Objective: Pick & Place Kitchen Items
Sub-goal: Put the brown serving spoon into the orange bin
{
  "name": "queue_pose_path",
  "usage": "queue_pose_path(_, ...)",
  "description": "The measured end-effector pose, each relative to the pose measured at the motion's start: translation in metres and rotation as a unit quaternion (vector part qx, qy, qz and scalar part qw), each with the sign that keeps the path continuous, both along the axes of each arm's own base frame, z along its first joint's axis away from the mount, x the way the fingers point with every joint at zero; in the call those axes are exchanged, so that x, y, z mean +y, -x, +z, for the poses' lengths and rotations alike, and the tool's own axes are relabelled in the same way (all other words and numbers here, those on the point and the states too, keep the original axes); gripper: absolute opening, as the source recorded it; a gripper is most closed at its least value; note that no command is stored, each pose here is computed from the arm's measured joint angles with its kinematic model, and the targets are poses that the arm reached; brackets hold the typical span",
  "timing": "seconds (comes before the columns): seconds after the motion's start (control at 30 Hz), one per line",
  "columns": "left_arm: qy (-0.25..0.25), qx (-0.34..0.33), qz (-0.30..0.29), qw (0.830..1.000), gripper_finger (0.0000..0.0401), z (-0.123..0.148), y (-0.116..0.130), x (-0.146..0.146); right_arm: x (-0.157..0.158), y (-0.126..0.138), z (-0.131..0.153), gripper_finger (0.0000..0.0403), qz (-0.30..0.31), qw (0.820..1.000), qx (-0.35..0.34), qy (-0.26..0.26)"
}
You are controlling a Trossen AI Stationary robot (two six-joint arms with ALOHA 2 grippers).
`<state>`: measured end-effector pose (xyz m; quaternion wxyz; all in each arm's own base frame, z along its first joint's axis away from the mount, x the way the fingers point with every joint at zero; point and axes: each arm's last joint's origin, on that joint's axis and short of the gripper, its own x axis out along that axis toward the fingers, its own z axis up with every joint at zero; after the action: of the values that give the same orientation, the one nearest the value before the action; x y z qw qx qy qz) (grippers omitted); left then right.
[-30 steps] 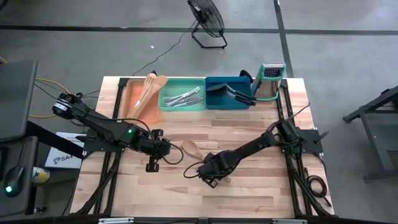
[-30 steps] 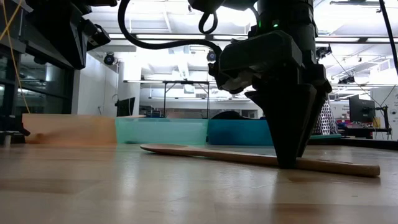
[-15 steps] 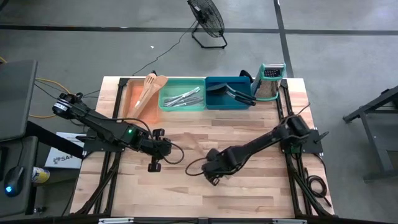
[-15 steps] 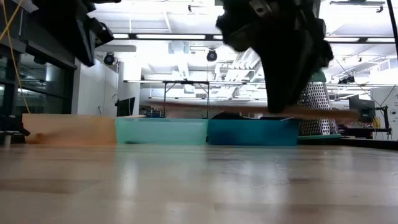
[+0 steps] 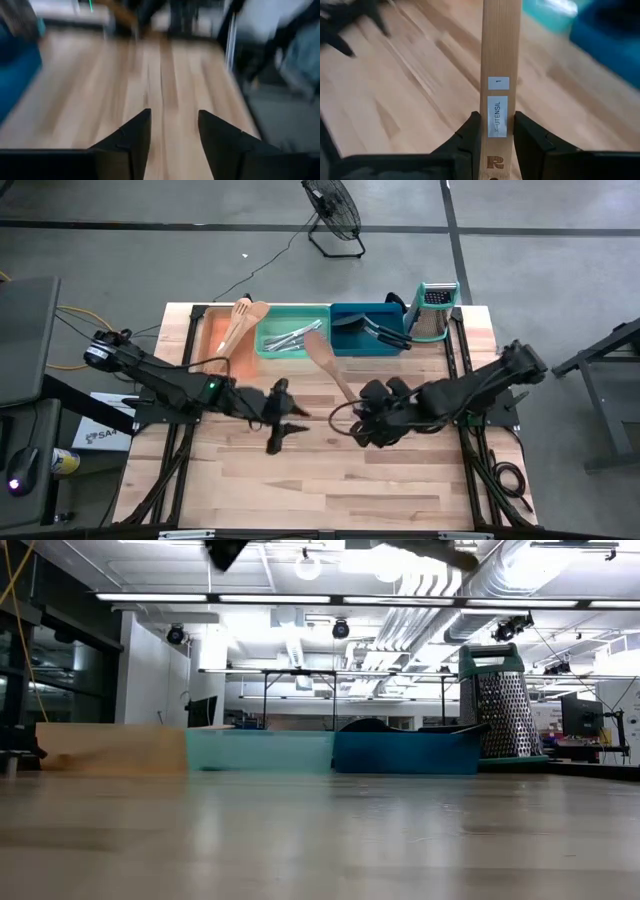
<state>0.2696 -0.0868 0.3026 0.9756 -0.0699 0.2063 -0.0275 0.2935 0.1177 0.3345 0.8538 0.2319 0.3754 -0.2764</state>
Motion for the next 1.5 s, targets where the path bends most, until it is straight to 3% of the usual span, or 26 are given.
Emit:
queue_pose_path(0.2, 0.028, -0.154, 0.023, 0.987, 0.0171, 0.03, -0.015, 0.023, -0.007, 0.01, 0.027, 0.0078, 0.05, 0.996, -0.054, 0.055)
queue_pose_path(0.4, 0.043, -0.22, 0.029, 0.974, 0.0171, 0.043, -0.02, 0.046, -0.014, 0.003, 0.036, 0.0078, 0.094, 0.988, -0.08, 0.093)
queue_pose_path(0.7, 0.041, -0.239, 0.052, 0.969, 0.0171, 0.047, -0.021, 0.064, -0.029, -0.015, 0.048, 0.0078, 0.138, 0.973, -0.133, 0.126)
queue_pose_path(1.03, 0.017, -0.279, 0.053, 0.959, 0.017, 0.054, -0.021, 0.068, -0.05, -0.027, 0.046, 0.0078, 0.168, 0.969, -0.125, 0.13)
queue_pose_path(1.13, 0.014, -0.275, 0.062, 0.959, 0.0151, 0.054, -0.021, 0.073, -0.054, -0.028, 0.046, 0.0078, 0.17, 0.969, -0.12, 0.132)
queue_pose_path(1.3, 0.016, -0.275, 0.078, 0.958, 0.0078, 0.054, -0.021, 0.082, -0.061, -0.028, 0.047, 0.0078, 0.18, 0.968, -0.116, 0.134)
queue_pose_path(1.5, 0.019, -0.274, 0.085, 0.958, 0.0078, 0.053, -0.021, 0.087, -0.064, -0.029, 0.046, 0.0078, 0.188, 0.967, -0.114, 0.131)
